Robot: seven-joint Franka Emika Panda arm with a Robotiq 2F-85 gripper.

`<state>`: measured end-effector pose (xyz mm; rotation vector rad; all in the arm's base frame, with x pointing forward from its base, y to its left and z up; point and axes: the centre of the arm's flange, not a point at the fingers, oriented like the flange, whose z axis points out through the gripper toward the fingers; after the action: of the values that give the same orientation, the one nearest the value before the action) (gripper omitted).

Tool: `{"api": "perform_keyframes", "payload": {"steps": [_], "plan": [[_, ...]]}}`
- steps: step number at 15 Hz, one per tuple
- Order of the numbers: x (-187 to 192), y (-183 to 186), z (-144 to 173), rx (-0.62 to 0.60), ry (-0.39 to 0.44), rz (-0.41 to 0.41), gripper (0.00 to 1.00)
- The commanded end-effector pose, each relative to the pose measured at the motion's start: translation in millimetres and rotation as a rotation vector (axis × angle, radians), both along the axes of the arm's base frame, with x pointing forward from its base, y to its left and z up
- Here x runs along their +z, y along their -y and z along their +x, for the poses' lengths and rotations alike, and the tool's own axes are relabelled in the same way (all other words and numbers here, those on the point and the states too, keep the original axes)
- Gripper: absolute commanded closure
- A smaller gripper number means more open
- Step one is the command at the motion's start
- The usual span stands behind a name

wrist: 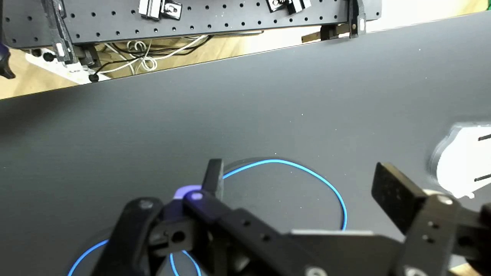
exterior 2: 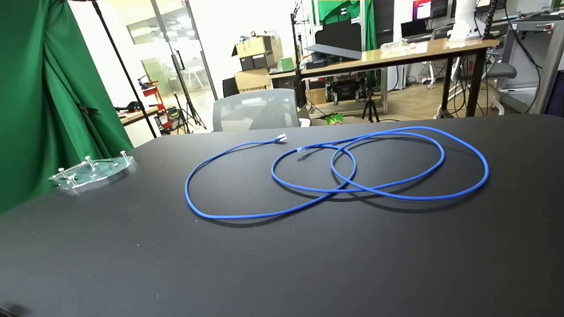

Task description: Coil the cord

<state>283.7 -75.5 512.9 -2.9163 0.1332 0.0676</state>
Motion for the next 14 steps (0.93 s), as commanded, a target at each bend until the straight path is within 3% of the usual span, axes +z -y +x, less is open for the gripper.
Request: {"api": "perform_keyframes", "payload": {"steps": [1,6,8,10,14], "plan": [[0.0,0.0,0.0,0.000,0.000,0.000,0.00],[0.0,0.0,0.0,0.000,0.000,0.000,0.00],[-1.0,17.3,10.0,-0.002,0.004,-0.042,0.00],[-4.4,43.5,24.5,-0.010,0.020,-0.115,0.00],[-19.8,95.6,62.6,0.017,0.072,-0.370,0.00]]}}
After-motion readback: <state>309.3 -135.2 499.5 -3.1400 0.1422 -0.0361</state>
